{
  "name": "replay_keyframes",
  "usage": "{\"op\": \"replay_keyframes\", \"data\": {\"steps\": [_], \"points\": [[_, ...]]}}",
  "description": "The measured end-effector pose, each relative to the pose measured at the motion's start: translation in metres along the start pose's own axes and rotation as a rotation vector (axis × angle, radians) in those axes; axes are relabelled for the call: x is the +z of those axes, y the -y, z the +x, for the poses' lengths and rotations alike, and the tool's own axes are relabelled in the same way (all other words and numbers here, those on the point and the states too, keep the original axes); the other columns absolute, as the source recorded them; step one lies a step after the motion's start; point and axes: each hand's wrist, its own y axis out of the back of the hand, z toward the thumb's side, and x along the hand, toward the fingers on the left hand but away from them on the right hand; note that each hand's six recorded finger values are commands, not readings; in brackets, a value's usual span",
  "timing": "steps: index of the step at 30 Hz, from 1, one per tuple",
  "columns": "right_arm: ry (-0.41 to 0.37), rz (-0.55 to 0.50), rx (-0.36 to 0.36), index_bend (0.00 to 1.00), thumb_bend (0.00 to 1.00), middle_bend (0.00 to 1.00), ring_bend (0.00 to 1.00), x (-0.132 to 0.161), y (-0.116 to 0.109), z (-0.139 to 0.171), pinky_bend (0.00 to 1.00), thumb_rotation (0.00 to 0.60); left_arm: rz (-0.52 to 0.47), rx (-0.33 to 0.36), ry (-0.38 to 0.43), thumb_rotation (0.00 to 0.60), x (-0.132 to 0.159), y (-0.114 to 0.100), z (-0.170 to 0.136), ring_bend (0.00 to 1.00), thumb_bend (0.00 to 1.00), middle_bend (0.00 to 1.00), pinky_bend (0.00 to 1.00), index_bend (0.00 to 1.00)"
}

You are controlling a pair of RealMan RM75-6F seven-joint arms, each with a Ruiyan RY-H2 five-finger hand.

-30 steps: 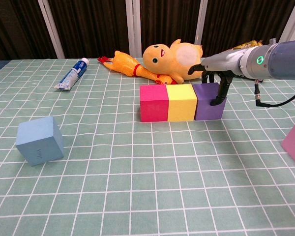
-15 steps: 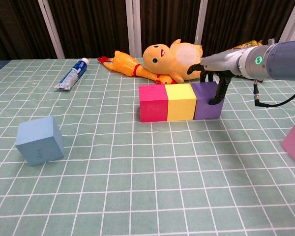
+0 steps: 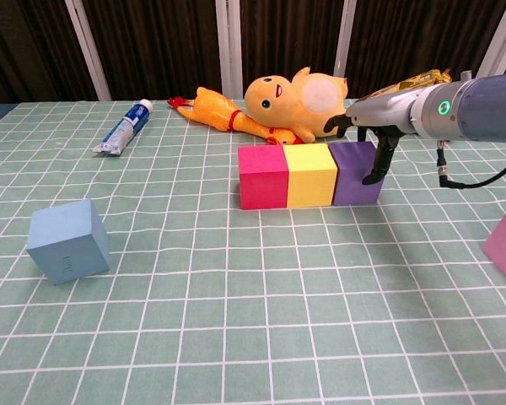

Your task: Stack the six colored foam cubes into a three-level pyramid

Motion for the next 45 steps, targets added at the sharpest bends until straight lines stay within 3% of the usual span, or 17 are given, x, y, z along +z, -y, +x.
{"op": "replay_keyframes", "data": {"steps": [11,22,32,45], "points": [[0.033,-0.016,-0.002,0.00,0.27,0.00,0.03,-0.005,-0.004,0.015,0.00,0.600,-0.005,0.002,0.008,0.600,0.002,-0.001,-0.001,0.00,0.11,0.02,0.02,0.00],[0.112,-0.019,0.001,0.00,0.27,0.00,0.03,-0.034,-0.006,0.043,0.00,0.600,-0.013,0.011,0.032,0.600,0.010,-0.005,-0.006,0.00,0.11,0.02,0.02,0.00],[0.184,0.013,0.067,0.00,0.27,0.00,0.03,-0.065,0.013,0.058,0.00,0.600,-0.019,0.013,0.052,0.600,0.016,-0.007,-0.009,0.00,0.11,0.02,0.02,0.00],[0.198,0.021,0.139,0.00,0.27,0.00,0.03,-0.067,0.035,0.065,0.00,0.600,-0.025,0.019,0.067,0.600,0.020,-0.011,-0.013,0.00,0.11,0.02,0.02,0.00]]}}
